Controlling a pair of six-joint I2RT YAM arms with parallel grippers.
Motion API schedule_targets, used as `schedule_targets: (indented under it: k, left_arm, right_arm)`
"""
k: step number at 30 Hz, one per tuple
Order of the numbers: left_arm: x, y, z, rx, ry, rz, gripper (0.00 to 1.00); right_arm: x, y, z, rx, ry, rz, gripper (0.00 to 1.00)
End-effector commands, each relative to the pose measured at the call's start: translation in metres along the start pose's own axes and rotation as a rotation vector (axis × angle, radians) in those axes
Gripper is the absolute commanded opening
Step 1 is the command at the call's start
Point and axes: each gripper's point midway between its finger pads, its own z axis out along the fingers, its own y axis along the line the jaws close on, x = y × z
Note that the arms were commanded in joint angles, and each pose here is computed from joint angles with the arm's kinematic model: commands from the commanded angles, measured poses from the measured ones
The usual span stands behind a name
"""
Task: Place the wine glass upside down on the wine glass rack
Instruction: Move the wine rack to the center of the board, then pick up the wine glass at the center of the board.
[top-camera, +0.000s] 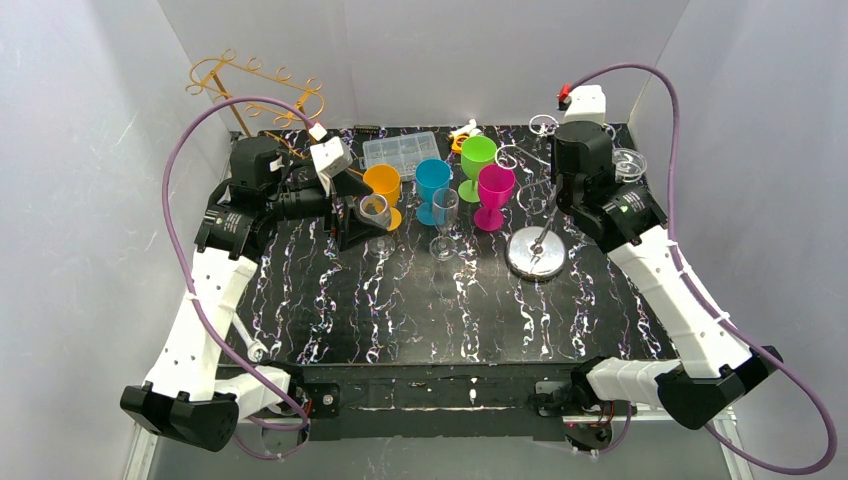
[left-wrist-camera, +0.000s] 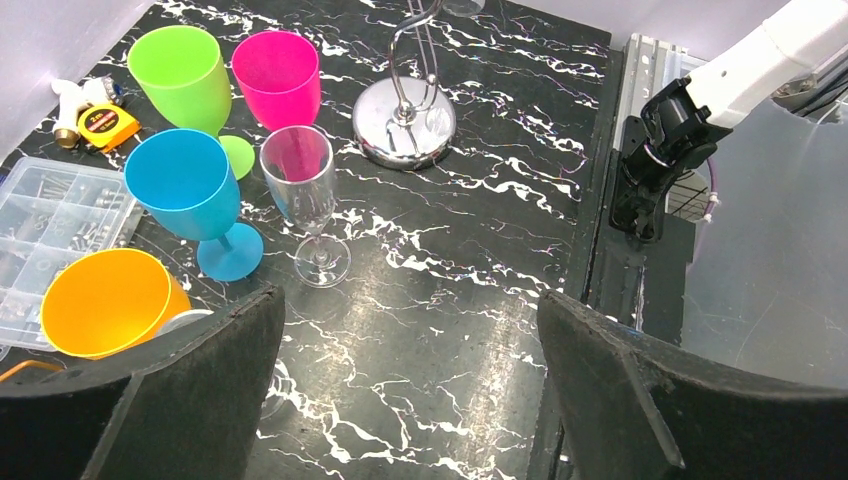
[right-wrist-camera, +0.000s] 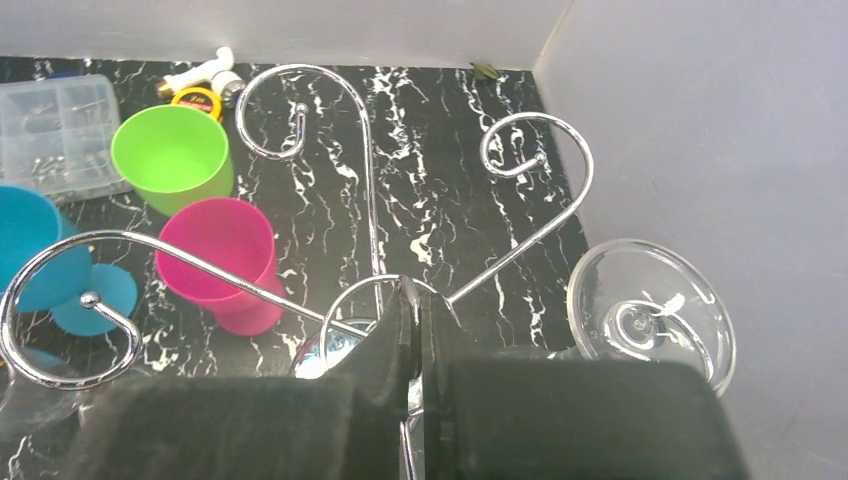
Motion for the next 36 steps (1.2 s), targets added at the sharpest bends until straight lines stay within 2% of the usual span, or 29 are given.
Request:
schedule_targets:
  k: [1,6,7,9,11,13,16,29,36]
  left_arm:
    - [0.0,-0.008,-0.005,0.009,-0.002,0.012,0.96]
    - [0.001,-0.007,-0.004,0.007,0.001,0.007,0.96]
    - [0.001,-0.006,-0.004,0.007,0.001,0.007,0.96]
    - [0.002,-0.005,-0.004,0.004,0.004,-0.001,0.97]
    - [0.004,-0.004,-0.003,0.0,0.009,-0.009,0.97]
    - [0.005,-0.002,-0.002,-0.005,0.013,-0.017,0.98]
    - [0.006,0.002,0.0,-0.015,0.02,-0.037,0.98]
    - [0.008,0.042,0.012,-0.123,0.07,-0.133,0.97]
    - [0.001,0.09,0.049,-0.166,0.169,-0.188,0.93]
  right_arm:
    - [-0.048,-0.04,-0.011,0.135,-0.174,0.169,0.01]
    - [-0.034,-0.035,-0.005,0.13,-0.132,0.185,0.02]
    - [-0.032,-0.033,-0.004,0.125,-0.122,0.184,0.04]
    - [-0.03,-0.032,-0.003,0.122,-0.107,0.185,0.17]
    - [-0.031,-0.031,-0.004,0.118,-0.103,0.192,0.24]
    - [-0.034,-0.031,-0.006,0.11,-0.106,0.201,0.36]
    - [-0.039,-0.032,-0.01,0.099,-0.112,0.207,0.49]
    - [-0.075,-0.042,-0.037,0.035,-0.138,0.253,0.72]
    - [-0.091,-0.007,-0.031,-0.119,-0.064,0.227,0.75]
